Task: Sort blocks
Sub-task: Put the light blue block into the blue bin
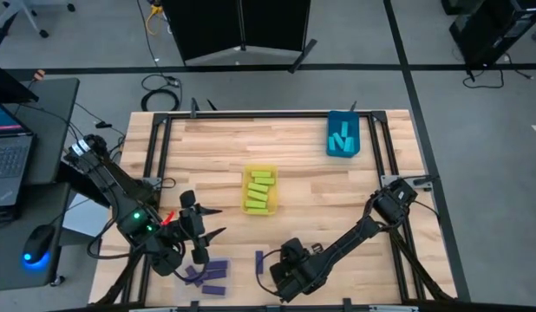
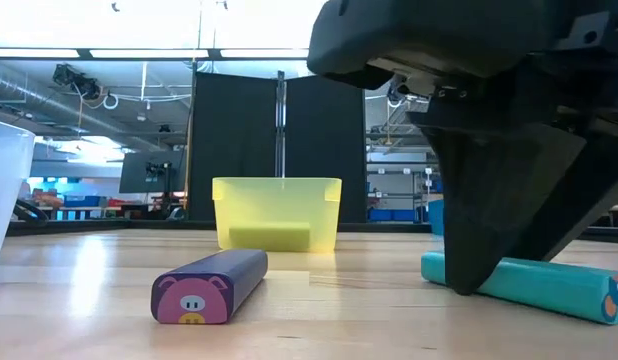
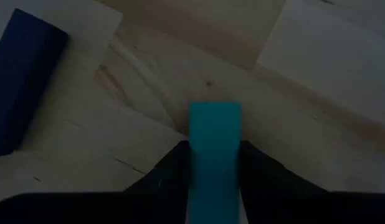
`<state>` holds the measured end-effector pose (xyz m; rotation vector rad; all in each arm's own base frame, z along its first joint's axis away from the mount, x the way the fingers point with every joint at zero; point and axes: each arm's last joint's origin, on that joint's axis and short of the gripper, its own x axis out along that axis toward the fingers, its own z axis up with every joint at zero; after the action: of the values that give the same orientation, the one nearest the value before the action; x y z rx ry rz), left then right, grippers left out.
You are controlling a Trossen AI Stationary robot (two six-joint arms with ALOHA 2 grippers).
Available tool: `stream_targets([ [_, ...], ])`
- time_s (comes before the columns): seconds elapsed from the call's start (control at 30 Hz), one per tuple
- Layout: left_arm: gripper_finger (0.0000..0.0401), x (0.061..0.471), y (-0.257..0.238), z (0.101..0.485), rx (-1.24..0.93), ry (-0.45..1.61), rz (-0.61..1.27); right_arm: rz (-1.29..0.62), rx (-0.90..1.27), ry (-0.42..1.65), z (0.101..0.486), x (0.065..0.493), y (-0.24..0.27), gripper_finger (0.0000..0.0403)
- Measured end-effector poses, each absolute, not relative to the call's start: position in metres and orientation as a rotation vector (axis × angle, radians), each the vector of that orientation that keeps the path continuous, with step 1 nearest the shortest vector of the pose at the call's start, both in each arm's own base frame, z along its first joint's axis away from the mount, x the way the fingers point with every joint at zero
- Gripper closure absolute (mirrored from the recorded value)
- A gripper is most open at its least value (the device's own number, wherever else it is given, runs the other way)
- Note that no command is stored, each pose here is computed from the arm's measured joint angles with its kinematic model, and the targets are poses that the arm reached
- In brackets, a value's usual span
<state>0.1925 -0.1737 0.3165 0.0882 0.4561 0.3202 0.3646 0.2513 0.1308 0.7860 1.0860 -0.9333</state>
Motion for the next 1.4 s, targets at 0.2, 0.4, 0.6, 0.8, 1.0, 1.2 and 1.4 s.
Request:
stream_targets([
  [0.2, 0.0174, 0.193, -0.174, 0.317, 0.077, 0.446, 0.317, -0.922, 0.755, 1.071, 0.13, 0.362, 0.254, 0.0288],
  [0.4, 0.0174, 0.193, -0.175, 0.318, 0.075, 0.444, 0.317, -0.891, 0.676, 0.958, 0.152, 0.357, 0.253, 0.0288],
  [0.6, 0.0174, 0.194, -0.175, 0.319, 0.065, 0.42, 0.33, -0.809, 0.554, 0.747, 0.219, 0.346, 0.239, 0.0288],
  [0.8, 0.0174, 0.198, -0.173, 0.321, 0.066, 0.376, 0.382, -0.913, 0.341, 0.626, 0.287, 0.322, 0.185, 0.0288],
  [1.0, 0.0174, 0.217, -0.182, 0.313, 0.114, 0.354, 0.394, -1.068, 0.205, 0.714, 0.321, 0.314, 0.109, 0.0288],
  [1.2, 0.0174, 0.244, -0.187, 0.299, 0.089, 0.346, 0.408, -1.196, 0.157, 0.809, 0.317, 0.307, 0.027, 0.0288],
  [1.4, 0.0174, 0.268, -0.182, 0.281, -0.071, 0.434, 0.342, -1.301, 0.255, 0.899, 0.284, 0.272, -0.049, 0.0288],
])
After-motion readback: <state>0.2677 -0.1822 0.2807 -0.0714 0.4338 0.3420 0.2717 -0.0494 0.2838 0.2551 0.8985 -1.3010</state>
